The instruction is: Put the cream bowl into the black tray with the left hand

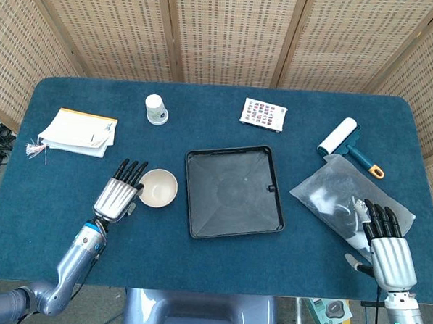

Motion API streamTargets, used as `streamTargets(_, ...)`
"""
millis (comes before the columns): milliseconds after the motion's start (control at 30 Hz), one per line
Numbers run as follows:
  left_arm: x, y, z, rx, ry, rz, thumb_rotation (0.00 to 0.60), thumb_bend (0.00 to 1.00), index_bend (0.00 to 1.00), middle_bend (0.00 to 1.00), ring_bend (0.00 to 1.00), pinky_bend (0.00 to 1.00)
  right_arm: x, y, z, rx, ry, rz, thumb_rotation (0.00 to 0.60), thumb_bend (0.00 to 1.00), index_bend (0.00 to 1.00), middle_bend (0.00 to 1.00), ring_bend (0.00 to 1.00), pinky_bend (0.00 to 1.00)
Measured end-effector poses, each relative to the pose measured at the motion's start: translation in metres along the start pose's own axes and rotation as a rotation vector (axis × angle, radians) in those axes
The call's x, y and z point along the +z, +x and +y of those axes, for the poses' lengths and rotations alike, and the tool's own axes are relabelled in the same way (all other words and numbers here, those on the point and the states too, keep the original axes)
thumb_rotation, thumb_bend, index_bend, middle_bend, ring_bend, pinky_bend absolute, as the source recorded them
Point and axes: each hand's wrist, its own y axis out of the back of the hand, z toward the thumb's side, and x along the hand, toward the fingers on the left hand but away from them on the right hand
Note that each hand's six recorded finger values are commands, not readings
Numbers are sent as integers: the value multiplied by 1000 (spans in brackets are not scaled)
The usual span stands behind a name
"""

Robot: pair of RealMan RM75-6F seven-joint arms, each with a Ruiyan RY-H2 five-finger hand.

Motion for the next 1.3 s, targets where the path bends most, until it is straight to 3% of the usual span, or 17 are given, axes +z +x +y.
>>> streamTargets(733, 19, 17, -13, -27, 74, -31, 600, 309, 567, 0, 0, 0, 0, 1, 1, 0, -9, -2, 600, 145, 0, 0, 0, 0)
streamTargets(1067, 23, 20, -16, -23, 97, -28, 600, 500, 621, 0, 0, 0, 0, 1, 4, -8, -19, 0, 600, 145, 0, 0, 0, 0)
streamTargets(1300, 24, 20, -17, -8, 101, -24, 600, 509, 630, 0, 0, 0, 0, 2, 4, -10, -22, 3, 600, 144, 0, 0, 0, 0)
